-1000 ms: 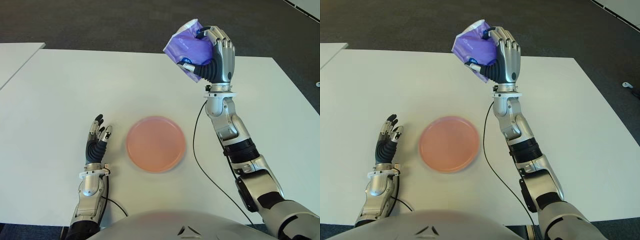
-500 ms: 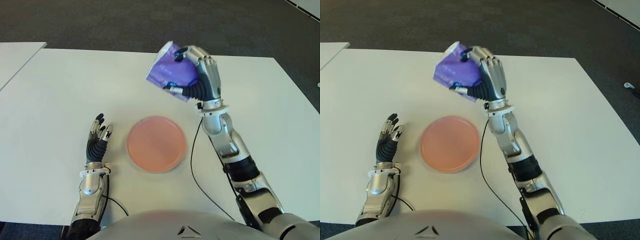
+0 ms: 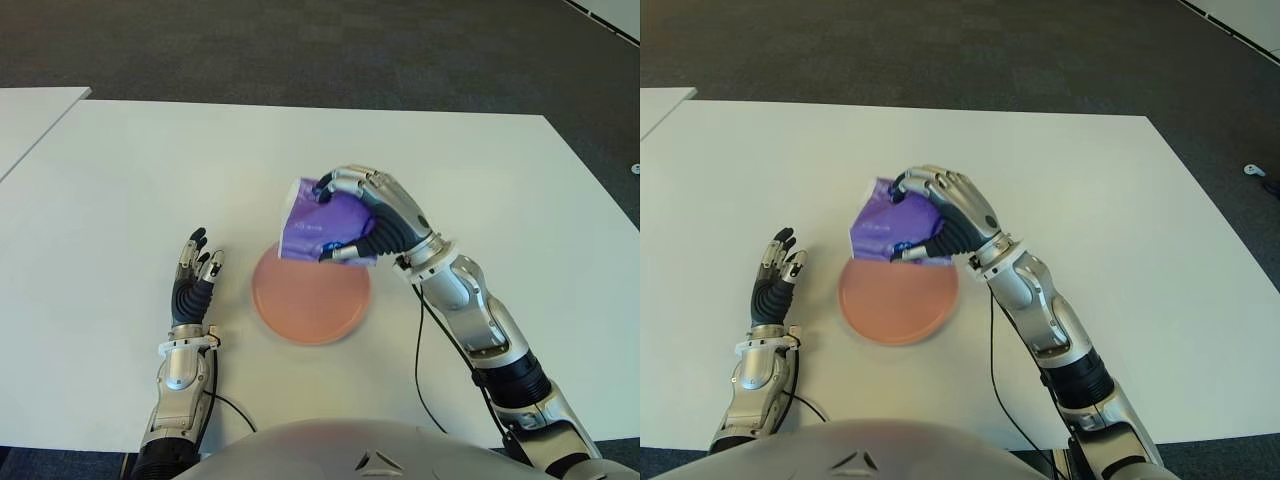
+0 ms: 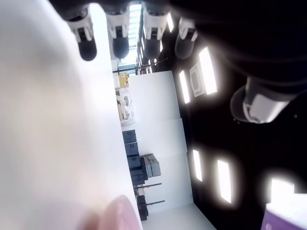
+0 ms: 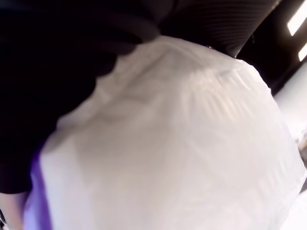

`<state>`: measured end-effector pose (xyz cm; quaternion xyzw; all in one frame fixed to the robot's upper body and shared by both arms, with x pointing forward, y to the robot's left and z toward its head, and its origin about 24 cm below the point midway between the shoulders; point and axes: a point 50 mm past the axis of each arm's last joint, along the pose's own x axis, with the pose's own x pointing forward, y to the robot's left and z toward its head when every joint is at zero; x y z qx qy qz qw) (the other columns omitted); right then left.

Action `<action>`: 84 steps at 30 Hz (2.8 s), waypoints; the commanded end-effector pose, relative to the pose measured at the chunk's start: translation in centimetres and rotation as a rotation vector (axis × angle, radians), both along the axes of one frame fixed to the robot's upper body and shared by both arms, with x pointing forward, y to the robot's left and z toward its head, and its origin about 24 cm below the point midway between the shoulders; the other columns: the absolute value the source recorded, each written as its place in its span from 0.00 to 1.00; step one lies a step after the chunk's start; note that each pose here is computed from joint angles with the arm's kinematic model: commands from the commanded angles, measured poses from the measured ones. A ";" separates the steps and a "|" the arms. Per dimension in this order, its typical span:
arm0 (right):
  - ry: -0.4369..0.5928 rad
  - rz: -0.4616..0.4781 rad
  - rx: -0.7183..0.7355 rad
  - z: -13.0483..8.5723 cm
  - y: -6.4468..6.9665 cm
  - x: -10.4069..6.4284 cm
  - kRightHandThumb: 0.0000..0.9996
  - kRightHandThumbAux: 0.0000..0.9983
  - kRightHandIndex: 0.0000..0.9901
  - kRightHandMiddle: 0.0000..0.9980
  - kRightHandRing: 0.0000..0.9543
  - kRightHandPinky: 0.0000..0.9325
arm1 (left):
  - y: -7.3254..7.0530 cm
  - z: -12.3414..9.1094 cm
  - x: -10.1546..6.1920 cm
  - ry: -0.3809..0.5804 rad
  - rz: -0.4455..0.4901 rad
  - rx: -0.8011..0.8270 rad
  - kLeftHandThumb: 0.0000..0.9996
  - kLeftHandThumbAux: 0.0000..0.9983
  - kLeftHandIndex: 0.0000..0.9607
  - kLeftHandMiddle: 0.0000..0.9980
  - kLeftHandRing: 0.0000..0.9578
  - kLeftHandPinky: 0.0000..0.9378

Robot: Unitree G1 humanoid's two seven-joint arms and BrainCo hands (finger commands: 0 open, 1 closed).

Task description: Put the tissue paper into the plate.

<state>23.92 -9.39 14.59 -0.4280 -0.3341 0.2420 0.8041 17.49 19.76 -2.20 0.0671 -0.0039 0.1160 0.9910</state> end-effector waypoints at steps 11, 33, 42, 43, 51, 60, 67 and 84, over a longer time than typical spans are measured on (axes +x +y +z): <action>0.170 0.020 -0.064 -4.2 1.2 0.4 0.85 0.68 0.40 0.54 0.87 0.91 | -0.4 -3.5 -2.8 0.213 0.007 -0.027 0.00 0.41 0.00 0.00 0.00 0.00; 0.252 -0.014 -0.160 -7.7 1.7 0.4 0.85 0.68 0.40 0.54 0.87 0.90 | -0.2 -3.4 -2.8 0.217 0.010 -0.036 0.00 0.40 0.00 0.00 0.00 0.00; 0.242 -0.025 -0.157 -8.5 2.0 1.2 0.85 0.68 0.40 0.55 0.87 0.90 | -0.2 -3.3 -2.8 0.214 0.009 -0.036 0.00 0.40 0.00 0.00 0.00 0.00; 0.242 -0.026 -0.157 -8.6 2.0 1.2 0.85 0.68 0.40 0.55 0.87 0.90 | -0.2 -3.3 -2.8 0.215 0.009 -0.036 0.00 0.40 0.00 0.00 0.00 0.00; 0.252 -0.002 -0.120 -9.6 2.4 1.1 0.85 0.68 0.40 0.55 0.88 0.92 | -0.2 -3.2 -2.8 0.209 0.006 -0.033 0.00 0.40 0.00 0.00 0.00 0.00; 0.184 0.075 -0.240 -9.1 2.3 1.0 0.49 0.58 0.28 0.32 0.36 0.37 | -0.2 -3.1 -2.8 0.213 0.002 -0.025 0.00 0.40 0.00 0.00 0.00 0.00; 0.172 0.107 -0.411 -9.0 2.2 0.8 0.16 0.46 0.05 0.05 0.04 0.04 | -0.2 -3.2 -2.8 0.220 0.001 -0.041 0.00 0.40 0.00 0.00 0.00 0.00; 0.162 0.142 -0.437 -8.1 2.0 0.3 0.02 0.31 0.00 0.00 0.00 0.00 | -0.1 -3.1 -2.5 0.215 0.000 -0.044 0.00 0.40 0.00 0.00 0.00 0.00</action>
